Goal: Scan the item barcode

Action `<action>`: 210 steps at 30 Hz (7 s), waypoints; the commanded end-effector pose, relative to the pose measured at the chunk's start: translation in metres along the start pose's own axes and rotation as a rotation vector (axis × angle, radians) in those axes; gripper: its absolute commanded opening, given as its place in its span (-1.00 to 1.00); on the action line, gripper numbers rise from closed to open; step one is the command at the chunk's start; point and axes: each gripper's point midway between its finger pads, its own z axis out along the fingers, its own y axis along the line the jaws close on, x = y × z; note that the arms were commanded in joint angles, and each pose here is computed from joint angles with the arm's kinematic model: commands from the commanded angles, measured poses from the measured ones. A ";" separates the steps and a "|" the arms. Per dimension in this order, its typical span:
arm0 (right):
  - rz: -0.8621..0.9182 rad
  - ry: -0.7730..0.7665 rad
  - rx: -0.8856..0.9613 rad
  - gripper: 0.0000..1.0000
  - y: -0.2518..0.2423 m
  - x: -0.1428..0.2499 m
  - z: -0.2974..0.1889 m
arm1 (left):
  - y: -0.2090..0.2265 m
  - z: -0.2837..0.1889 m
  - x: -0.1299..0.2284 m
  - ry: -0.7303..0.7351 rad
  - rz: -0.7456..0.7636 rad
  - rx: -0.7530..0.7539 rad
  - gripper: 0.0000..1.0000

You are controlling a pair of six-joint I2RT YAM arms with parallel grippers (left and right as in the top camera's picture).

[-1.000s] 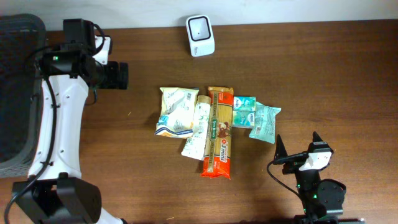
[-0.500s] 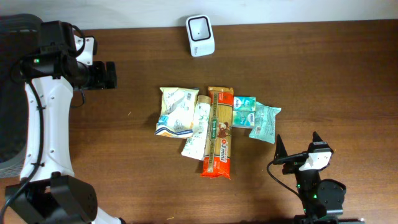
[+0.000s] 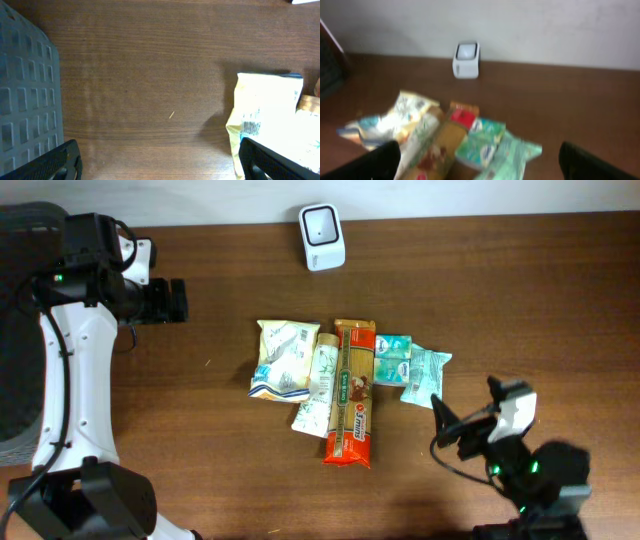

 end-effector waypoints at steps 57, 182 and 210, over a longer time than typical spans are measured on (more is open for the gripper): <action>0.201 1.471 -0.164 0.00 0.056 0.146 0.085 | -0.002 -0.008 -0.003 -0.021 -0.009 0.009 0.99; -0.954 0.155 0.395 -0.92 0.055 -0.077 0.463 | -0.001 -0.008 -0.003 -0.021 -0.010 0.008 0.99; 0.552 1.062 0.332 -0.92 -0.152 0.014 0.119 | -0.001 -0.008 -0.003 -0.021 -0.010 0.008 0.98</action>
